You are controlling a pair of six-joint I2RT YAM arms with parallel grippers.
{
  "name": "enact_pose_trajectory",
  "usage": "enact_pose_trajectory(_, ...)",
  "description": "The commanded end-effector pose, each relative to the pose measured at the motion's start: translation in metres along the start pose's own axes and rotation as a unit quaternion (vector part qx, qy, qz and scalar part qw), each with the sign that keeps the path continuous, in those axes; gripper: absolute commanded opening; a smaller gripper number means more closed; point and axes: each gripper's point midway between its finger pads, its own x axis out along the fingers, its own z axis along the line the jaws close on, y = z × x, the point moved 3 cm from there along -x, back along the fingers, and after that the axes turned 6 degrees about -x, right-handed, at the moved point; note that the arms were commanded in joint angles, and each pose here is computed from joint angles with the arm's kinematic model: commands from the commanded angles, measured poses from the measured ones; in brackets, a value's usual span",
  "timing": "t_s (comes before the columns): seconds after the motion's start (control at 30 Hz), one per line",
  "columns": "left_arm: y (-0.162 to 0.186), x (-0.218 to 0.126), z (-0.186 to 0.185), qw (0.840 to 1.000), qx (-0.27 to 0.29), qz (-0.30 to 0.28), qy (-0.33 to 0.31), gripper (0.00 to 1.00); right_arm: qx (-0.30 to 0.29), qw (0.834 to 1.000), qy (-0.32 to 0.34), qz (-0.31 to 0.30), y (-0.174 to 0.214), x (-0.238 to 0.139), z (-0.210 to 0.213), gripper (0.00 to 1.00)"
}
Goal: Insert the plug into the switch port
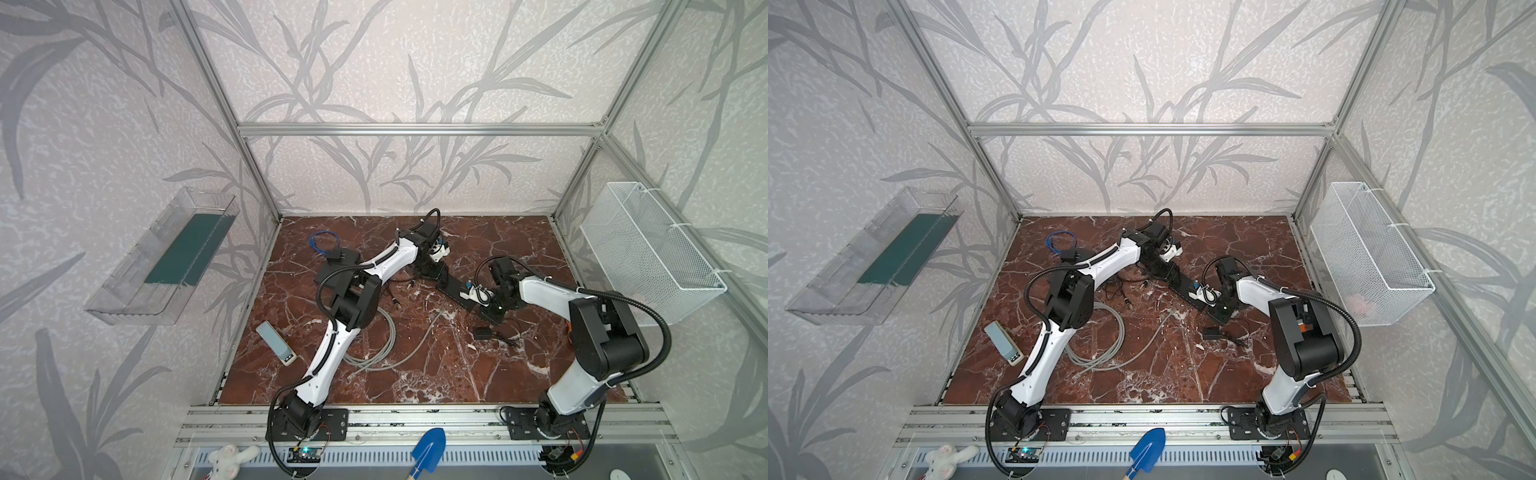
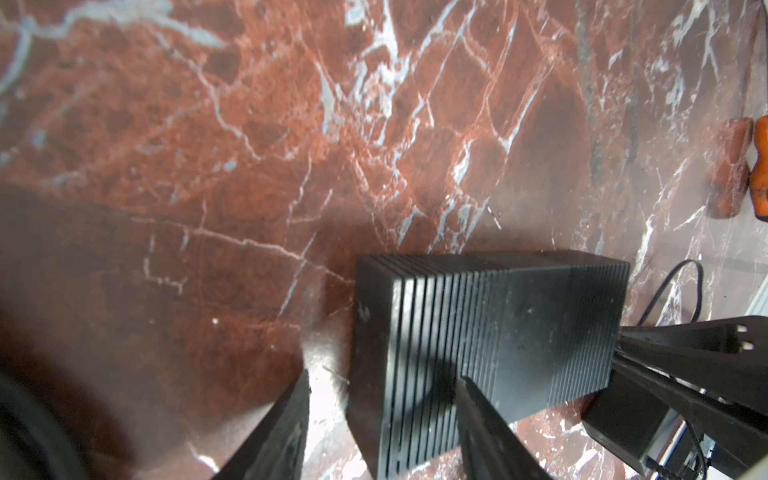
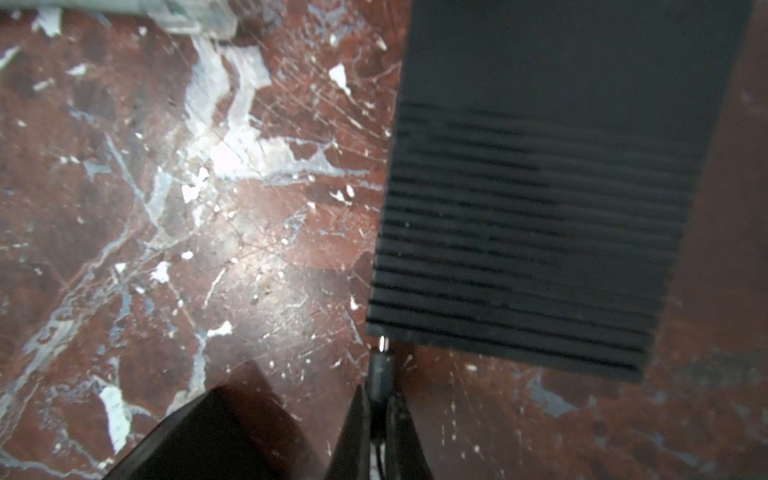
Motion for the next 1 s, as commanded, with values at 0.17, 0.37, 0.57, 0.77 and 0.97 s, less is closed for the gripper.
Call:
enact_pose_trajectory(0.17, 0.008, -0.011, -0.002, 1.000, 0.014, 0.009, -0.021, 0.58, -0.011, 0.999, 0.028, 0.015, 0.014, 0.000, -0.007, 0.00)
enact_pose_trajectory(0.37, 0.011, -0.010, 0.000, 0.999, 0.010, 0.013, -0.027, 0.57, -0.008, 1.000, 0.026, 0.006, 0.017, -0.002, -0.007, 0.00)
enact_pose_trajectory(0.57, 0.011, -0.010, -0.001, 1.000, 0.009, 0.015, -0.023, 0.57, -0.007, 0.998, 0.056, -0.011, 0.010, -0.009, -0.017, 0.00)
enact_pose_trajectory(0.77, 0.011, -0.010, -0.001, 1.000, 0.008, 0.014, -0.021, 0.57, -0.008, 0.998, 0.061, -0.026, 0.001, -0.014, -0.022, 0.00)
enact_pose_trajectory(0.97, 0.011, -0.009, -0.001, 1.000, 0.006, 0.015, -0.019, 0.57, -0.017, 0.997, 0.060, -0.048, -0.009, -0.020, -0.020, 0.00)
